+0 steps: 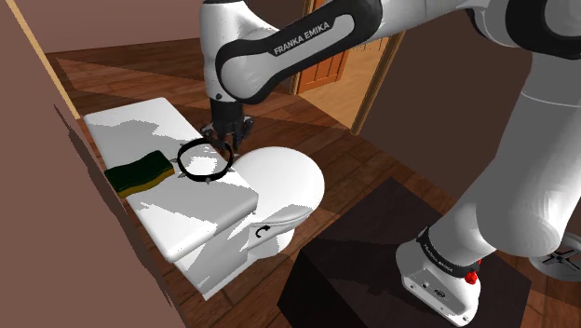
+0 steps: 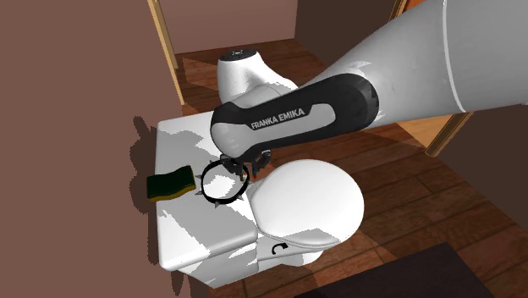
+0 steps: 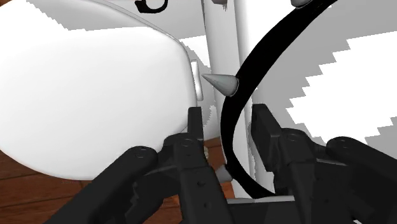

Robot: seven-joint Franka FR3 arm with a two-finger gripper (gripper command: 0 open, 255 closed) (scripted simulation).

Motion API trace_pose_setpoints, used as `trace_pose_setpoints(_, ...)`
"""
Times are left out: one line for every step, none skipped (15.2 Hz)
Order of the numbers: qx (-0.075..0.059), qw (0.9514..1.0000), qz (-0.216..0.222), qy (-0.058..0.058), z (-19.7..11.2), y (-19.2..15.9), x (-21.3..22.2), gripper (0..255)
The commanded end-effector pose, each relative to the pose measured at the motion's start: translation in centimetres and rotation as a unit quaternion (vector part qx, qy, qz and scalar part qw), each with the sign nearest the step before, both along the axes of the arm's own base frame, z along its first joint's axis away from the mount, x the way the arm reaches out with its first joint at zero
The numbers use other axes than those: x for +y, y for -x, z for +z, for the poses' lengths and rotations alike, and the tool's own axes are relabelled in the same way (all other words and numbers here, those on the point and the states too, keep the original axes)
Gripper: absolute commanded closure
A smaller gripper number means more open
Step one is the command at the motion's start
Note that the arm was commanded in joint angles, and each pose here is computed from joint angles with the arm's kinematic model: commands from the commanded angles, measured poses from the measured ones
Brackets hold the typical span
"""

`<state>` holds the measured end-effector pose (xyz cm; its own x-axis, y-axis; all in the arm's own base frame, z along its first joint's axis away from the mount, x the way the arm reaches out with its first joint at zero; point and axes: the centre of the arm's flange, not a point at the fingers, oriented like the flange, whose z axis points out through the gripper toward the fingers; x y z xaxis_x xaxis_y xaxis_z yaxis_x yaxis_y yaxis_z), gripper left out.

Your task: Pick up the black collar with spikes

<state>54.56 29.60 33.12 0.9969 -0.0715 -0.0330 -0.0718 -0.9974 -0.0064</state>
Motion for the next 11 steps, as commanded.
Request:
trace_pose_setpoints(0.0, 1.0, 0.0, 0.0, 0.0, 0.0, 0.0, 255)
trace_pose_setpoints(0.0, 1.0, 0.0, 0.0, 0.0, 0.0, 0.0, 255)
trace_pose_setpoints(0.0, 1.0, 0.0, 0.0, 0.0, 0.0, 0.0, 255)
trace_pose_setpoints(0.0, 1.0, 0.0, 0.0, 0.0, 0.0, 0.0, 255)
trace_pose_setpoints(0.0, 1.0, 0.0, 0.0, 0.0, 0.0, 0.0, 255)
trace_pose_setpoints(0.0, 1.0, 0.0, 0.0, 0.0, 0.0, 0.0, 255)
trace_pose_setpoints(0.0, 1.0, 0.0, 0.0, 0.0, 0.0, 0.0, 255)
trace_pose_setpoints(0.0, 1.0, 0.0, 0.0, 0.0, 0.1, 0.0, 255)
trace_pose_setpoints(0.0, 1.0, 0.0, 0.0, 0.5, 0.1, 0.0, 255)
trace_pose_setpoints(0.0, 1.0, 0.0, 0.0, 1.0, 0.1, 0.0, 255)
trace_pose_setpoints(0.0, 1.0, 0.0, 0.0, 1.6, 0.1, 0.0, 255)
